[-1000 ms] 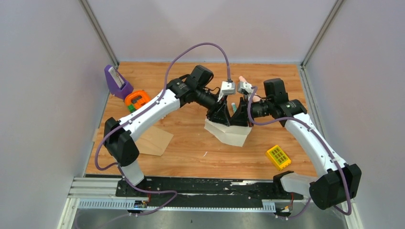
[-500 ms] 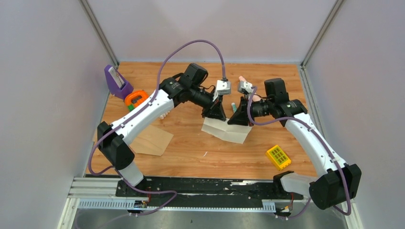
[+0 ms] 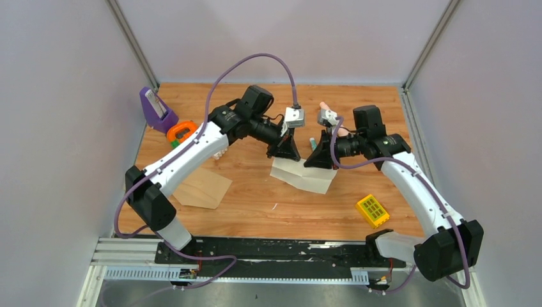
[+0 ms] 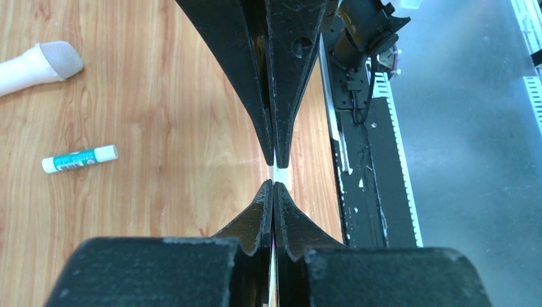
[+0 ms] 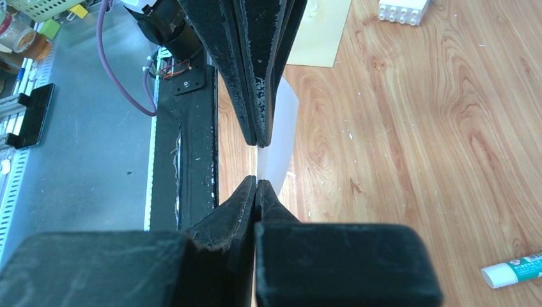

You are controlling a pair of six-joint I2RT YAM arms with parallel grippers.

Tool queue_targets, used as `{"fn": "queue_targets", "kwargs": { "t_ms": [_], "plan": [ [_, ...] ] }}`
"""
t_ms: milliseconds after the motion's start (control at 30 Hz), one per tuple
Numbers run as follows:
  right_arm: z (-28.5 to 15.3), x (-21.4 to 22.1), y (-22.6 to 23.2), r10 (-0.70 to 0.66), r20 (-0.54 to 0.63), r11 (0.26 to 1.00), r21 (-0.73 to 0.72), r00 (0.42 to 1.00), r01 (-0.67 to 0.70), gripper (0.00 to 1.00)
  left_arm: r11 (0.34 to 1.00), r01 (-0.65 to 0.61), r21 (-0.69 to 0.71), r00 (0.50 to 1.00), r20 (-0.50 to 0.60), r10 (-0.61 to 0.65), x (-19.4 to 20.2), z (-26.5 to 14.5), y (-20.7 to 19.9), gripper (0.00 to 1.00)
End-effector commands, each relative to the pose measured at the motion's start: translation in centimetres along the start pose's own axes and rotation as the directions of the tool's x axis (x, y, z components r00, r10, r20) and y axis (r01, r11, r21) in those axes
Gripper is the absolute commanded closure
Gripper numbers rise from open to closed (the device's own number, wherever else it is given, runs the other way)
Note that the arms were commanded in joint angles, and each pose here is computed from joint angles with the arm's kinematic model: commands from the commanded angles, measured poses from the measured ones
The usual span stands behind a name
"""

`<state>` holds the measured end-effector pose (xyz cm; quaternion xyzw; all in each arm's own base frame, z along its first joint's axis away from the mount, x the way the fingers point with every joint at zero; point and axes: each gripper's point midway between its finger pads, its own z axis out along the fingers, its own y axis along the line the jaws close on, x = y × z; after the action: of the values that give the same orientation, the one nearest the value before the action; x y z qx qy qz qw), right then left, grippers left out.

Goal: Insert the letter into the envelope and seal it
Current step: Fold the letter.

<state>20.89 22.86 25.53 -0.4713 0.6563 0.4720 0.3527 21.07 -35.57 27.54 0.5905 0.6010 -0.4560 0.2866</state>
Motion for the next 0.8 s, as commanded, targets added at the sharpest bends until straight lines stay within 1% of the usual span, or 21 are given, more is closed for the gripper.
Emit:
{"fn": "queue_targets", "kwargs": {
  "t_ms": [0,67,267,367,600,767],
  "plan": [
    [-0.9,-0.9,0.4,-0.062,0.029,0.998,0.017,0.998,0.062,1.00,0.998,-0.043,-0.055,0.999,0.018,0.044,-0.6,-2.6,-0.3,0.93],
    [-1.1,-1.0,0.4,-0.064,0.032,0.998,0.019,0.997,0.063,1.00,0.997,-0.042,-0.065,0.999,0.022,0.043,-0.5,-3.0,-0.1,0.90],
    [-1.2,-1.2,0.6,-0.069,0.038,0.997,0.021,0.997,0.068,1.00,0.996,-0.032,-0.080,0.999,0.021,0.034,0.0,-3.6,0.2,0.86],
    [-1.3,-1.3,0.6,-0.072,0.040,0.997,0.023,0.997,0.071,1.00,0.996,-0.031,-0.087,0.999,0.021,0.033,0.1,-3.9,0.4,0.90],
    [-1.5,-1.1,0.3,-0.075,0.039,0.997,0.037,0.996,0.074,1.00,0.992,-0.029,-0.125,0.998,0.044,0.035,-0.4,-5.6,1.3,0.92],
    [-1.6,-1.2,0.3,-0.077,0.040,0.996,0.040,0.996,0.075,1.00,0.988,-0.026,-0.150,0.997,0.063,0.036,-0.9,-7.2,1.6,0.96]
  ]
}}
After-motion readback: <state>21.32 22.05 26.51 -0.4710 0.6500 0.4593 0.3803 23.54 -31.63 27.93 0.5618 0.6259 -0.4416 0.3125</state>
